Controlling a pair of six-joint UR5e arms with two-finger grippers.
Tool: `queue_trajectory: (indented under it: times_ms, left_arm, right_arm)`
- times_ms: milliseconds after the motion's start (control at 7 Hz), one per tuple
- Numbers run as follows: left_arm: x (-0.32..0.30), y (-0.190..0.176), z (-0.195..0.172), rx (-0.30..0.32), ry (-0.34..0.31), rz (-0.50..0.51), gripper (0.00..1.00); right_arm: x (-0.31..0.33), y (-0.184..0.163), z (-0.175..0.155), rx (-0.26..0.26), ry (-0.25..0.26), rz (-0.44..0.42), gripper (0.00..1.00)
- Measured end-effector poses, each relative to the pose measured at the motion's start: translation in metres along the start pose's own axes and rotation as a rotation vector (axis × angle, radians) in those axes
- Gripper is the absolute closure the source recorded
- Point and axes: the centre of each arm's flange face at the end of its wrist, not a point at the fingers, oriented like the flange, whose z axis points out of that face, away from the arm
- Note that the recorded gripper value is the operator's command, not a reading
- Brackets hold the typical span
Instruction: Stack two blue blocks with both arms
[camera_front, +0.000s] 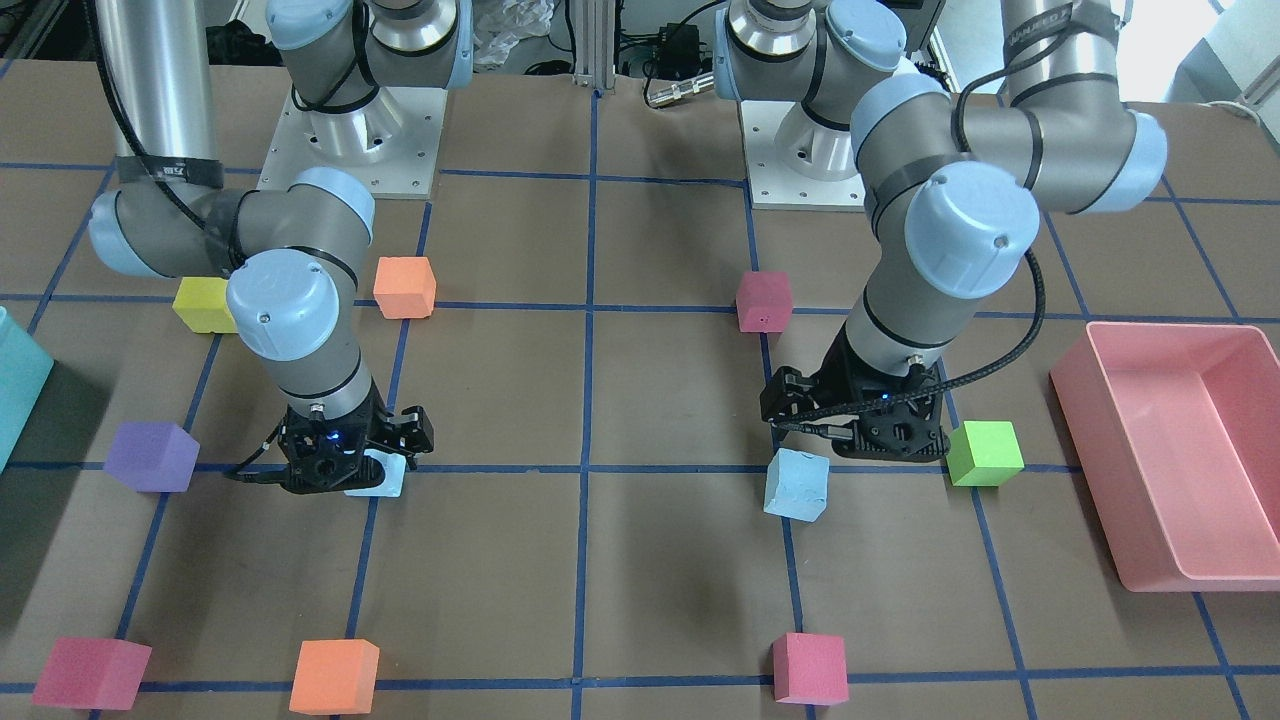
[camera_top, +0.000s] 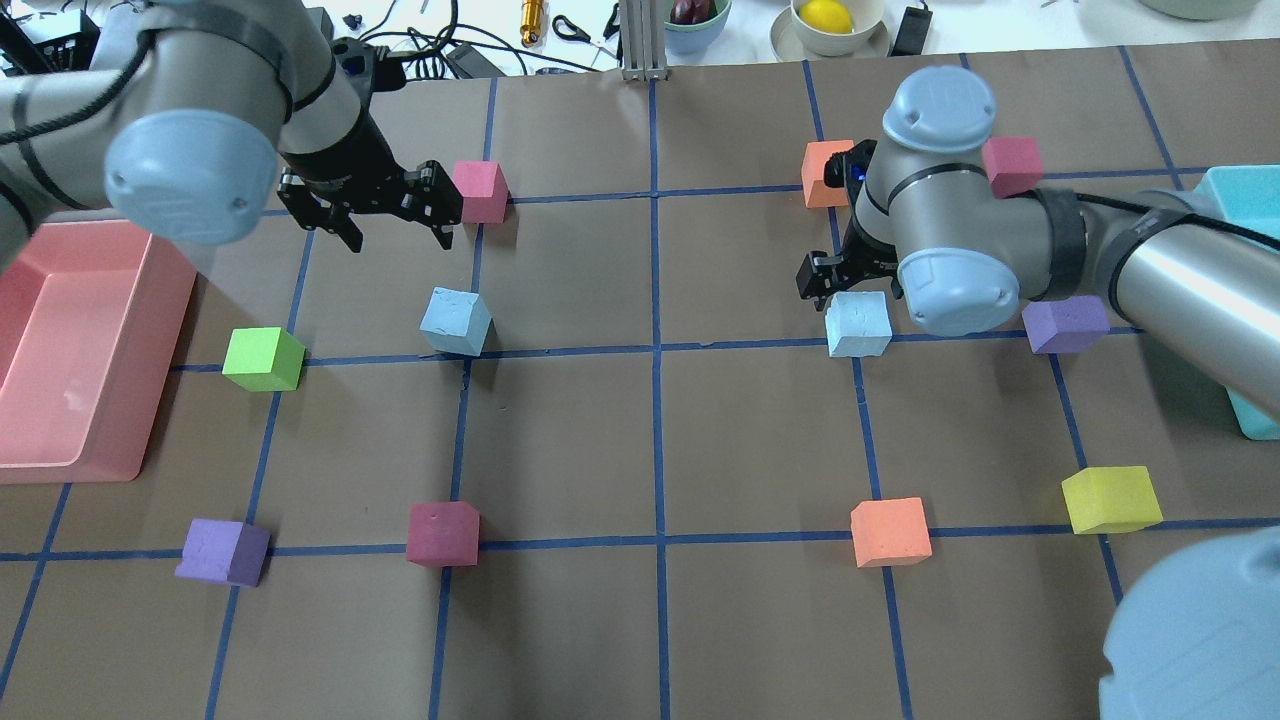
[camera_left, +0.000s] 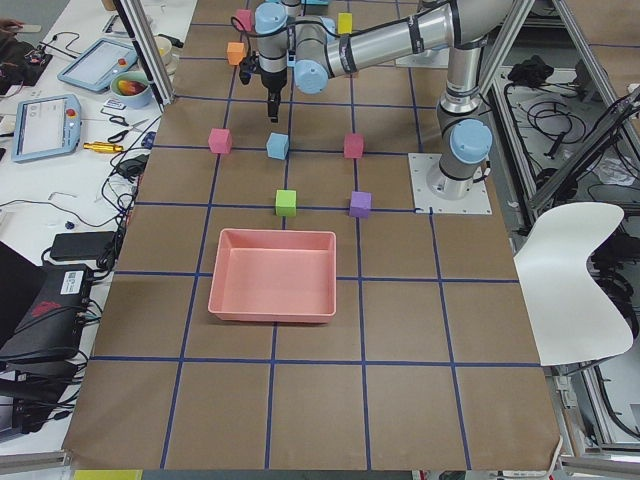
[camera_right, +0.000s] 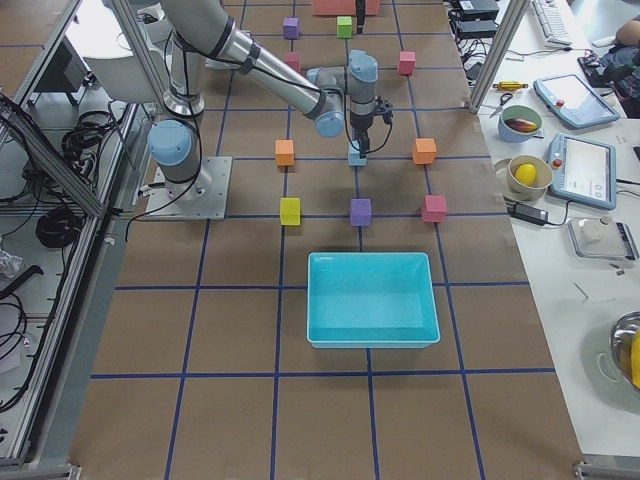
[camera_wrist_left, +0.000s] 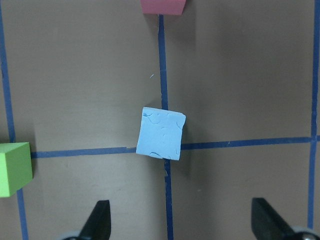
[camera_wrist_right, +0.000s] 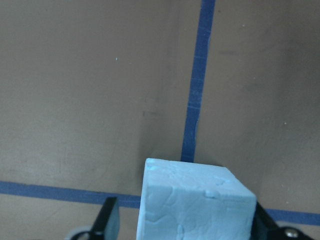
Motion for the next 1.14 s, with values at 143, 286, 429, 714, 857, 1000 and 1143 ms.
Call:
queue_trajectory:
  times_ms: [143, 286, 429, 714, 857, 1000, 1143]
  left_arm:
    - [-0.001, 0.000, 0.025, -0.006, -0.002, 0.011, 0.00]
    - [-0.002, -0.003, 0.045, -0.011, -0.004, 0.019, 0.00]
    - [-0.003, -0.006, 0.064, -0.025, -0.004, 0.021, 0.00]
    - [-0.004, -0.007, 0.092, -0.065, -0.004, 0.021, 0.00]
    - [-0.005, -0.006, 0.101, -0.078, -0.004, 0.021, 0.00]
    - [-0.005, -0.008, 0.104, -0.073, -0.005, 0.020, 0.26]
    - [-0.005, -0.009, 0.104, -0.061, -0.006, 0.017, 0.50]
  right_arm:
    - [0.001, 0.001, 0.003, 0.004, 0.005, -0.009, 0.63]
    - [0.001, -0.001, 0.000, 0.012, 0.007, -0.008, 0.62]
    - [-0.003, -0.007, -0.009, 0.022, 0.002, 0.017, 0.60]
    - [-0.061, -0.029, -0.041, 0.034, -0.020, 0.104, 0.57]
    - [-0.108, -0.029, -0.048, 0.033, -0.031, 0.127, 0.57]
    - [-0.151, -0.022, -0.044, 0.022, -0.039, 0.134, 0.57]
    - [-0.182, -0.015, -0.034, 0.012, -0.041, 0.128, 0.56]
